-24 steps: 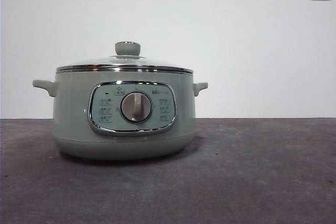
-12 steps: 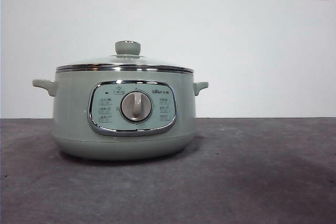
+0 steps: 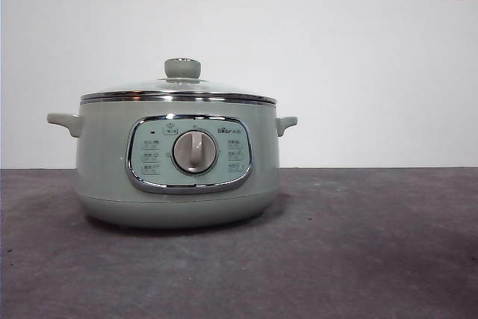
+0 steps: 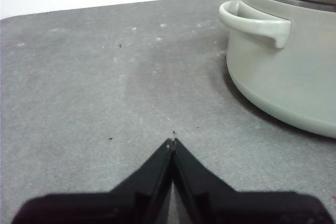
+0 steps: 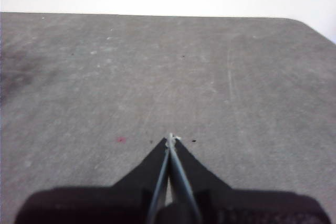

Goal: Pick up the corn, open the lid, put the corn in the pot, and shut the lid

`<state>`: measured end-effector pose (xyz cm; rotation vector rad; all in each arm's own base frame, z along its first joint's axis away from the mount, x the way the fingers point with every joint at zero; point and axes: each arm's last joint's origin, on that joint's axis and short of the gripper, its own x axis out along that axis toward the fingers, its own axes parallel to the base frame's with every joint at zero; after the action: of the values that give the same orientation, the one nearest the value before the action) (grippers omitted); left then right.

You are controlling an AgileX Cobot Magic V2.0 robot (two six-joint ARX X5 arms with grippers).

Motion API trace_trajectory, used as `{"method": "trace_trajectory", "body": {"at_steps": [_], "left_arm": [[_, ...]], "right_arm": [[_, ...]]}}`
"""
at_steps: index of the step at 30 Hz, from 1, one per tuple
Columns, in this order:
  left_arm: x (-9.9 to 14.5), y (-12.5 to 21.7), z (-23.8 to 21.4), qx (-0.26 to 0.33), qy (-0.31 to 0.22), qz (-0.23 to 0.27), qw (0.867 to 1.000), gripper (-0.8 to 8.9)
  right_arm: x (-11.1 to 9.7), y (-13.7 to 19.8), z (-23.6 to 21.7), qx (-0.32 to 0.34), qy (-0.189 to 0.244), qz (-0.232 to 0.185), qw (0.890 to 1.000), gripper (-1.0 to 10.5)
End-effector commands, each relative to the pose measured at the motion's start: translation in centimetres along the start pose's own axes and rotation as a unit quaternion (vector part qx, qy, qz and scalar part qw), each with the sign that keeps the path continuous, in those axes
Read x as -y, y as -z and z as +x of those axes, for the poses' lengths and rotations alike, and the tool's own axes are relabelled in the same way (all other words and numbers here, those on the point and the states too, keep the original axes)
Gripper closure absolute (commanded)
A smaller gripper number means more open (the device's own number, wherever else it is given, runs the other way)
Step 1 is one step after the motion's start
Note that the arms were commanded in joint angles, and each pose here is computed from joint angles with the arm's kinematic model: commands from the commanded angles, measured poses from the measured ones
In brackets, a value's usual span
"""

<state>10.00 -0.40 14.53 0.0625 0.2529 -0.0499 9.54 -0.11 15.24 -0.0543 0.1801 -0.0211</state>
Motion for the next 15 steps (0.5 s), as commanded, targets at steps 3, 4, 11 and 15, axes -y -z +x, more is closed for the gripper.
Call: {"method": "trace_trajectory", "body": {"at_steps": [3, 4, 11, 15], "left_arm": [[0.00, 0.28, 0.10, -0.002, 0.001, -0.003, 1.000, 8.15], [0.00, 0.28, 0.10, -0.002, 0.001, -0.003, 1.000, 8.15], [0.00, 0.28, 0.10, -0.002, 0.001, -0.003, 1.000, 8.15], [0.00, 0.28, 0.10, -0.002, 0.001, -0.003, 1.000, 8.15]], "right_arm": [[-0.16, 0.23, 0.08, 0.000, 0.001, -0.001, 1.000, 9.5], [-0.18, 0.23, 0.08, 0.000, 0.000, 0.002, 1.000, 9.5], [-0.23, 0.21, 0.08, 0.001, -0.008, 0.030, 1.000, 9.5], [-0.22, 0.20, 0.08, 0.002, -0.006, 0.030, 1.000, 9.5]]}}
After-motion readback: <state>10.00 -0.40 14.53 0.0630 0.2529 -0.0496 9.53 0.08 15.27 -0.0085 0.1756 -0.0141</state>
